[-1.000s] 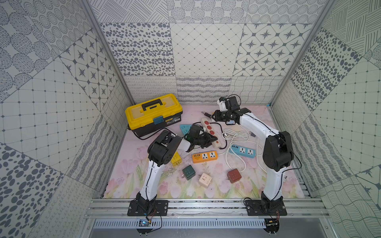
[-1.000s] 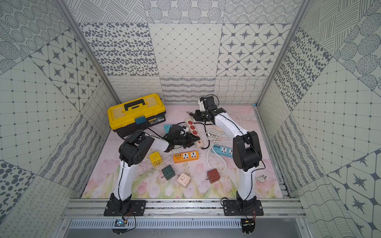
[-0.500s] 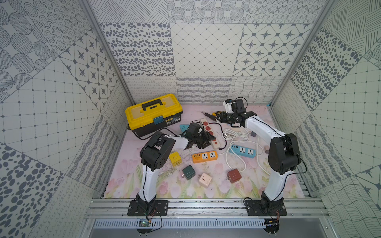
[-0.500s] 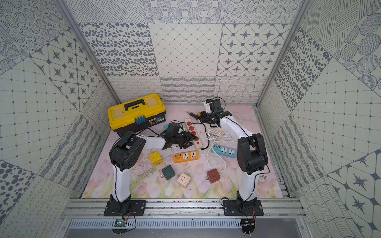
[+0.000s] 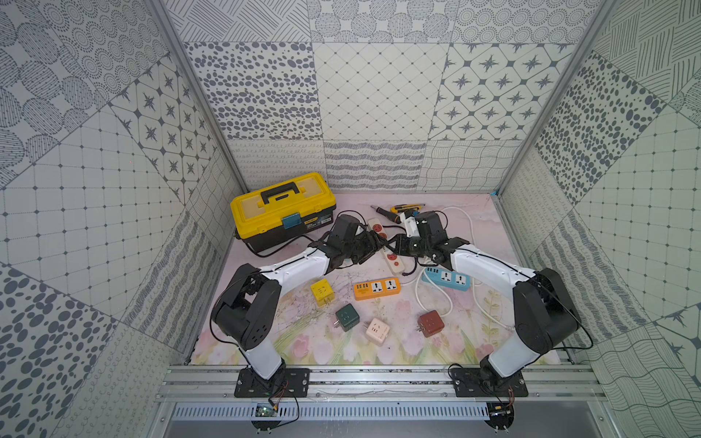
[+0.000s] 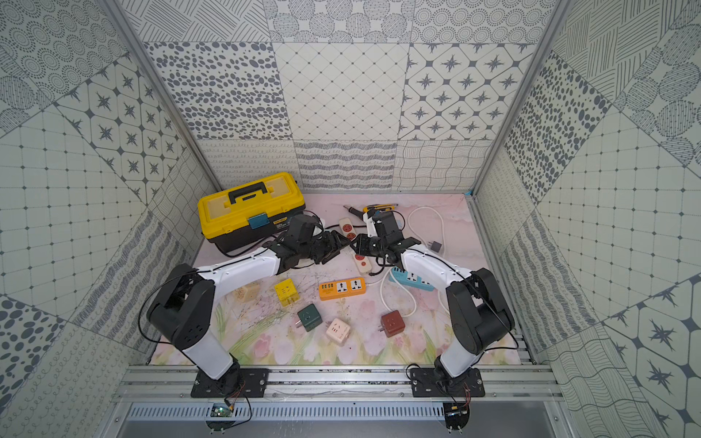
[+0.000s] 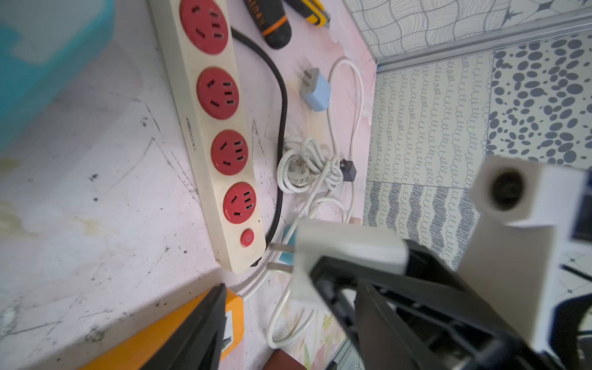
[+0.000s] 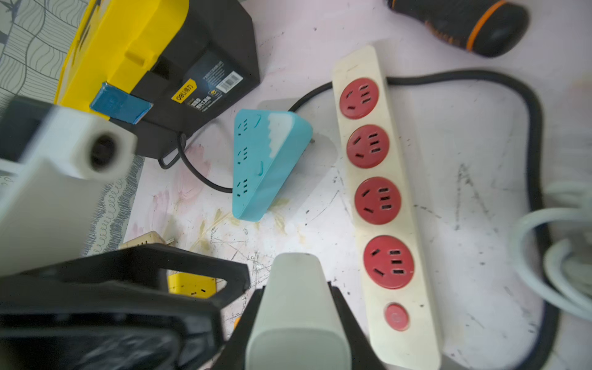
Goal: Pull the plug off the socket
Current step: Place the plug at the center of the board.
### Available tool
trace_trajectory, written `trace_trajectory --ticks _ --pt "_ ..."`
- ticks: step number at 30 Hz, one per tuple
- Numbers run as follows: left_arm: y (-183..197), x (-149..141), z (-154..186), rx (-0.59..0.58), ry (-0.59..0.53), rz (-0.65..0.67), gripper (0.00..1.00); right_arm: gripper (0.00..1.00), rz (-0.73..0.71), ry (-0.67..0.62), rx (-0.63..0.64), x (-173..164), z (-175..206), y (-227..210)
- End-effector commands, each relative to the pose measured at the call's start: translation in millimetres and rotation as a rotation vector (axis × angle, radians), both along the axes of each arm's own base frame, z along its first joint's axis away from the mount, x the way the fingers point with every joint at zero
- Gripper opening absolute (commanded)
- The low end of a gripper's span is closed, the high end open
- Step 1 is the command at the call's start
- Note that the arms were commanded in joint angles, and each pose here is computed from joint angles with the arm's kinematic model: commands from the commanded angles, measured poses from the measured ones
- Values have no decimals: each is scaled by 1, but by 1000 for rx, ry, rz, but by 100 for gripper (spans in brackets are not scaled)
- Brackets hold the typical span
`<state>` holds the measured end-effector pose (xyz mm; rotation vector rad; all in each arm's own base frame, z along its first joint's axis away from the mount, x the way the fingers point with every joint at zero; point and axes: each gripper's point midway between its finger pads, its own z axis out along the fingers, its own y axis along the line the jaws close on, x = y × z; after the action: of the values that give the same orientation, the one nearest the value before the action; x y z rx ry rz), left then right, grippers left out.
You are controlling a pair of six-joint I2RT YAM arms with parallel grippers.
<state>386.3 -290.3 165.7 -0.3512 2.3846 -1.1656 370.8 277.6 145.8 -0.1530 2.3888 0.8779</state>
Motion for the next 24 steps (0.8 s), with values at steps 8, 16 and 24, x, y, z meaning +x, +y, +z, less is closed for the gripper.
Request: trace_trajectory --ticks 8,16,24 --pt "138 -16 48 444 -218 179 77 6 50 -44 70 10 -24 100" --pt "174 -33 68 500 -270 243 100 19 78 28 36 6 -68 123" --pt "174 -32 65 483 -268 240 100 52 42 30 -24 1 -74 104"
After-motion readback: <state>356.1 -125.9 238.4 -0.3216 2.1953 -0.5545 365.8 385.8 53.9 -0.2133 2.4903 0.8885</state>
